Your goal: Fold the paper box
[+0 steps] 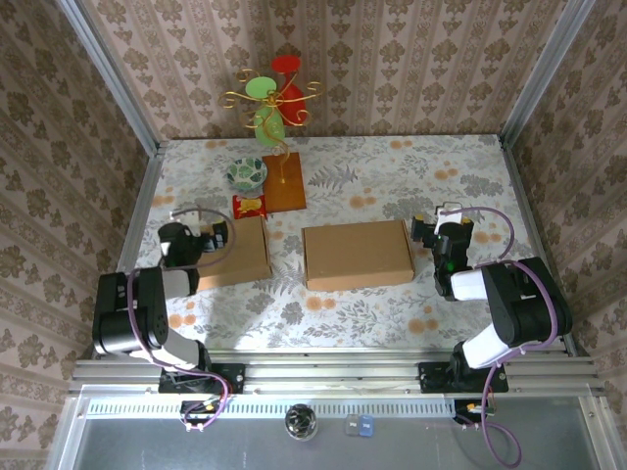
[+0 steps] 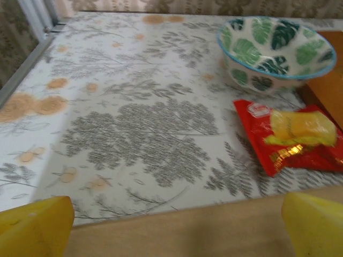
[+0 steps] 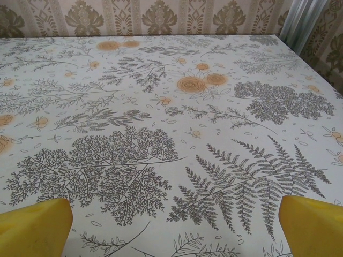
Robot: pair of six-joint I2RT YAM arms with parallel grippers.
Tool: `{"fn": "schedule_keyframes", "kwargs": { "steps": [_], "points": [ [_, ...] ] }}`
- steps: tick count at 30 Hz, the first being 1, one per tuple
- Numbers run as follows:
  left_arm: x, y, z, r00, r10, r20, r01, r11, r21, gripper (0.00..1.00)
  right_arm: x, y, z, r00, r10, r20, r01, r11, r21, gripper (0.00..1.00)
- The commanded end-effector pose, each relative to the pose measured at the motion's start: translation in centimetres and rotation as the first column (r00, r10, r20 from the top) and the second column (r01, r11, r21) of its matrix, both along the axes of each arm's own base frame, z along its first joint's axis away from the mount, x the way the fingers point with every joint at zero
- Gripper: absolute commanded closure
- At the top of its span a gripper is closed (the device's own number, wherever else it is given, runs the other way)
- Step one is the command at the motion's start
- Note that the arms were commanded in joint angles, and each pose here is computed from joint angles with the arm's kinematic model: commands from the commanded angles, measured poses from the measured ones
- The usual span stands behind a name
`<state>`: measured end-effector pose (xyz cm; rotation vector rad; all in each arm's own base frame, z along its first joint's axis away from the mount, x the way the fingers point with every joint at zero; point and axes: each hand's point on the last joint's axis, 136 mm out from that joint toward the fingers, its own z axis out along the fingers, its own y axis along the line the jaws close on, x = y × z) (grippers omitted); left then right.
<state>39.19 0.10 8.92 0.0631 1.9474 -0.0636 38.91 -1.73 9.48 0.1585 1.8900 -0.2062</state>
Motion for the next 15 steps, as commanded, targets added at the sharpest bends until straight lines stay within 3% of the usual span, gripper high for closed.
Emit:
{"fn": "schedule_keyframes", "kwargs": {
  "steps": [1,15],
  "points": [
    [0.05,0.53,0.74,0.995,0.062,0.074,-0.066,0.996,0.053,0.0,0.22,-0.56,0.73,0.999,-0.033,0.019,0.033,0.999,0.005,0.0],
    [0.38,0.77,0.88,0.994,0.066,0.082,-0.071,0.996,0.052,0.0,0.28,-1.0,0.67,0.999,-0.031,0.017,0.031,0.999,0.037,0.0]
  ]
}}
